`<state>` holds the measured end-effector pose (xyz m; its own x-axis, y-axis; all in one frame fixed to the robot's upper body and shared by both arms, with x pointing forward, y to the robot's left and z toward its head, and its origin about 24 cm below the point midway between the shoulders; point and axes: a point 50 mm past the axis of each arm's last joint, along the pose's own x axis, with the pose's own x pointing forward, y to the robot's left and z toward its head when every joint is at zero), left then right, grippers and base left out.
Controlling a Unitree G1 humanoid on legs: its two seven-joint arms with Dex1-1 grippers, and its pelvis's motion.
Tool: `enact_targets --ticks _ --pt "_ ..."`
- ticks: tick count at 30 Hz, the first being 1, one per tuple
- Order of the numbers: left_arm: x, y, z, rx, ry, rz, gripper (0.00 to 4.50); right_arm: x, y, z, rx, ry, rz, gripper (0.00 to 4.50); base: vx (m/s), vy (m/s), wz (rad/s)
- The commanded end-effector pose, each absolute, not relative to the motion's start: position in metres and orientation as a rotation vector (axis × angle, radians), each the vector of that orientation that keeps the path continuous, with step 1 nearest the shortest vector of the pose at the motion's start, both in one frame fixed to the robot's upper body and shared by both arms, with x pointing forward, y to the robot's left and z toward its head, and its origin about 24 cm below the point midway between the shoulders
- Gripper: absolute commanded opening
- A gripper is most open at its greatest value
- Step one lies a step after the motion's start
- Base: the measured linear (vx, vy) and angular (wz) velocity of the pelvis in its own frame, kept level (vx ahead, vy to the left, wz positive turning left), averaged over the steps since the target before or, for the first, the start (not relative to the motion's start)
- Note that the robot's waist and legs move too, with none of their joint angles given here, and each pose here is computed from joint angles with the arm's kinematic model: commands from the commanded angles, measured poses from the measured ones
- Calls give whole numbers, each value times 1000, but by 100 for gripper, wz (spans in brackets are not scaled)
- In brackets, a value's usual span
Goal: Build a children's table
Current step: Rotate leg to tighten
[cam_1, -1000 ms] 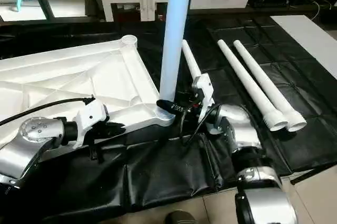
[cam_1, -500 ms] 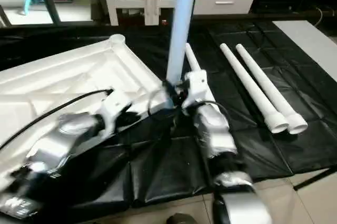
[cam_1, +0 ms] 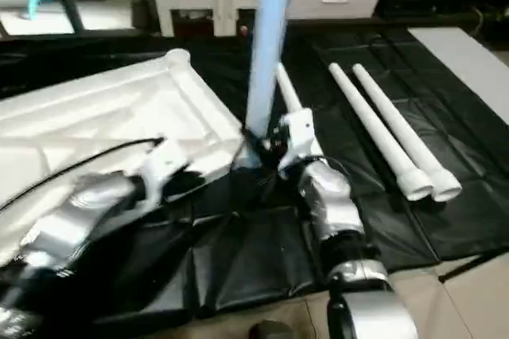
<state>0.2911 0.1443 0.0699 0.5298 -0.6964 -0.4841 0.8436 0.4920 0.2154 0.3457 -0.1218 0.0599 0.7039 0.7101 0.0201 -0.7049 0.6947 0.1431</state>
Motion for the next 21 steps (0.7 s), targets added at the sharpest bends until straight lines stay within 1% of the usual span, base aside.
enact_targets --ticks 1,3,7,10,11,12,14,15,16,18,21 --pt "271 162 49 434 467 -1074 0 345 -141 70 93 33 898 300 0 0 0" --pt "266 179 52 441 492 -1081 0 344 -158 78 49 40 964 300 0 0 0" --pt "268 187 56 441 490 -1069 0 341 -167 84 61 45 1054 300 0 0 0" --pt "270 188 58 447 483 -1057 0 339 -167 85 70 49 1094 300 0 0 0" --pt "270 188 58 447 480 -1057 0 339 -167 85 73 48 1097 274 0 0 0" --pt "271 186 58 447 473 -1061 0 339 -166 84 94 45 1090 267 0 0 0" --pt "271 186 58 447 472 -1062 0 339 -165 84 95 45 1090 263 0 0 0" --pt "271 185 58 445 468 -1069 0 340 -162 83 99 40 1086 249 0 0 0" --pt "271 185 58 445 468 -1069 0 340 -162 83 99 40 1086 249 0 0 0" --pt "270 184 57 444 466 -1074 0 339 -159 80 99 44 1079 225 0 0 0" --pt "271 184 57 447 468 -1073 0 339 -155 76 94 51 1053 208 0 0 0"
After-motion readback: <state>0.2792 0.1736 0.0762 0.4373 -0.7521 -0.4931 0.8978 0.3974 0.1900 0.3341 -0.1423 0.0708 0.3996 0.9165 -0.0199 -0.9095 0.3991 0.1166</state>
